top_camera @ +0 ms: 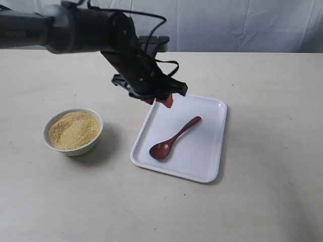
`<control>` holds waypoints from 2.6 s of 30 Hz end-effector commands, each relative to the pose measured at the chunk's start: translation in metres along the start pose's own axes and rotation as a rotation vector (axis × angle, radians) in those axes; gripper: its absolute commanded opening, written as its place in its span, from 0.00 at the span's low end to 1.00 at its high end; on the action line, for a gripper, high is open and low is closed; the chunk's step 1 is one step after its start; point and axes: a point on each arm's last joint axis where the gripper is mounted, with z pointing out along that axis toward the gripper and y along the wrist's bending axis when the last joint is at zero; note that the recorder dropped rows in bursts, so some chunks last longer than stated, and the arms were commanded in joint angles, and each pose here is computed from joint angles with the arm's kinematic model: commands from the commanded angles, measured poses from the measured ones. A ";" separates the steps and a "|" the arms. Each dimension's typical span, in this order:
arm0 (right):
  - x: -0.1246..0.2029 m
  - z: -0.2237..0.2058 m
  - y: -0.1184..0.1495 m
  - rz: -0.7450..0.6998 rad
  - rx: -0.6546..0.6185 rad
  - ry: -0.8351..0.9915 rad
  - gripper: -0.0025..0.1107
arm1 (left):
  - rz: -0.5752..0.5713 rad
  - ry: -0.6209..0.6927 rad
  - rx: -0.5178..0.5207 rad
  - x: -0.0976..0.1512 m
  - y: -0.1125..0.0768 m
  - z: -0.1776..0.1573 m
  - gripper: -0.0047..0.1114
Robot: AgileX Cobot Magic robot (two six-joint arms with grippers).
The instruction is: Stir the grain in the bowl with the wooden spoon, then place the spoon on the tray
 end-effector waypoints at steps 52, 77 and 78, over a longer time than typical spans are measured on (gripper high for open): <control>-0.001 0.000 0.000 0.000 0.005 -0.016 0.02 | -0.059 -0.761 -0.255 0.211 0.087 -0.180 0.04; -0.001 0.000 0.000 0.002 0.004 -0.016 0.02 | -0.111 -0.945 -0.216 0.266 0.086 -0.181 0.04; -0.001 0.000 0.000 0.002 0.004 -0.016 0.02 | -0.111 -0.945 -0.216 0.266 0.086 -0.181 0.04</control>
